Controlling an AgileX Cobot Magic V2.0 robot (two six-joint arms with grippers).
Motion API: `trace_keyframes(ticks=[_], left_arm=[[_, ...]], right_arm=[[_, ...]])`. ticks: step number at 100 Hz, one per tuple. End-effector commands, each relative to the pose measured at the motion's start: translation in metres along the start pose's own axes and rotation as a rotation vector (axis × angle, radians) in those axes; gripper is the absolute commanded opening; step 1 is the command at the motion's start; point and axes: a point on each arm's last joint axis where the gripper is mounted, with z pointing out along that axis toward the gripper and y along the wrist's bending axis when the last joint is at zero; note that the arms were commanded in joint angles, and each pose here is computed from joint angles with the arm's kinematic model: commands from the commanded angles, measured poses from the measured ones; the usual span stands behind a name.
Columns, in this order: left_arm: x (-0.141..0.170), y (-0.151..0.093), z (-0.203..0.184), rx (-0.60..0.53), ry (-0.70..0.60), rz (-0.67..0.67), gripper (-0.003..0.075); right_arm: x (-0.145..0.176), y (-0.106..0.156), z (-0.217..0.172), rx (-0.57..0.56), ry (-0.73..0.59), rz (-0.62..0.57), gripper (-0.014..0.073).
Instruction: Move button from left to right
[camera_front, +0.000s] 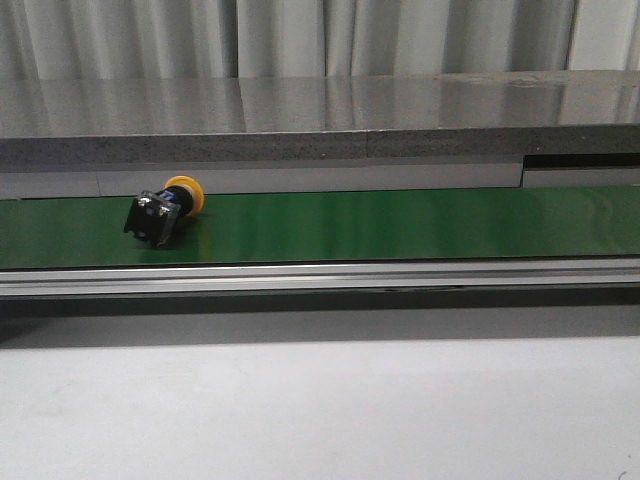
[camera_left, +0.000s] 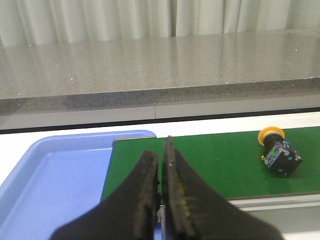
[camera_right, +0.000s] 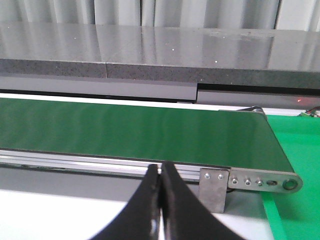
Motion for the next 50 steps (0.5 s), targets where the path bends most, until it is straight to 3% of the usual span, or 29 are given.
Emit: trace_keyframes(ticks=[1, 29, 50], left_arm=[[-0.015, 0.003, -0.001, -0.027, -0.091, -0.015, -0.002], [-0.015, 0.003, -0.001, -0.027, -0.091, -0.015, -0.002], [-0.015, 0.003, -0.001, -0.027, -0.091, -0.015, -0.002]], right_arm=[[-0.018, -0.001, -0.003, 0.009, -0.154, -0.012, -0.0066], [-0.058, -0.001, -0.014, 0.007, -0.217, -0.012, -0.0066], [-0.097, 0.0, -0.018, -0.006, -0.047, -0.013, -0.0066]])
